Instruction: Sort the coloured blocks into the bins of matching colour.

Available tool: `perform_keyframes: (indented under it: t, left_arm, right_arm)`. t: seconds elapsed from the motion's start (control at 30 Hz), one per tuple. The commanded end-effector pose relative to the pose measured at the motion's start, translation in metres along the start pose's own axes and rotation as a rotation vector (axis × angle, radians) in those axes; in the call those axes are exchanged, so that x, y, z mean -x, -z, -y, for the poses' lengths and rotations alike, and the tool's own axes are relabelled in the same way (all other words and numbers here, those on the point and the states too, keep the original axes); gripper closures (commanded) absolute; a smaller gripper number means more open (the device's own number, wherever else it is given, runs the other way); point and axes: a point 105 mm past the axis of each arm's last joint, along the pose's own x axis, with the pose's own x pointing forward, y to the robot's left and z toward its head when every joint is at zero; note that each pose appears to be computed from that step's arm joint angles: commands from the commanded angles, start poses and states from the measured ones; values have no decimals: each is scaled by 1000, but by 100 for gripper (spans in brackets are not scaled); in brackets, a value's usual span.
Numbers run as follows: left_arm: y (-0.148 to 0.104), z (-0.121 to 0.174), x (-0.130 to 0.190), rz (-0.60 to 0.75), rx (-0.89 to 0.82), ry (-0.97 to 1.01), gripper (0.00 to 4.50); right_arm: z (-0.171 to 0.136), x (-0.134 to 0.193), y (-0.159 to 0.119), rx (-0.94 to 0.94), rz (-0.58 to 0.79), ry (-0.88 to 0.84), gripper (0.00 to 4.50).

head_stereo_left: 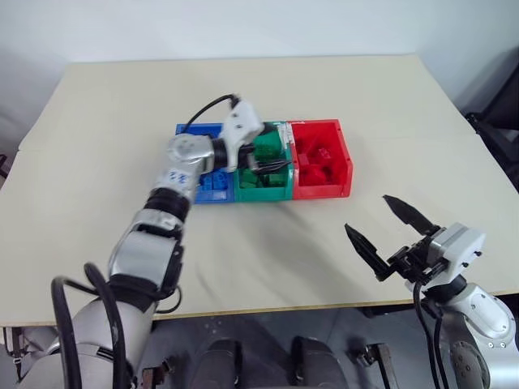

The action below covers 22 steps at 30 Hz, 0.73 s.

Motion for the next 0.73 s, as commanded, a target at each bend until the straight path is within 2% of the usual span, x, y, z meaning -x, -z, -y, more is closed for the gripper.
perform_keyframes:
  t: [0.03,0.2,0.37,0.57,0.73]
  left_arm:
    - [-12,4,47,64,-59,12,4]
    - [5,22,132,-61,-56,-136,4]
    - [17,56,180,-171,42,-248,4]
    - [41,82,210,-262,106,-372,4]
    - [39,84,201,-228,91,-417,4]
  right_arm:
    - [-5,-2,-3,-11,3,-108,0]
    - [-3,-6,5,-7,-41,-265,0]
    - [8,-11,10,-13,-51,-333,0]
    - [13,-16,22,-3,-76,-425,0]
    - [22,-22,25,-1,-66,-423,0]
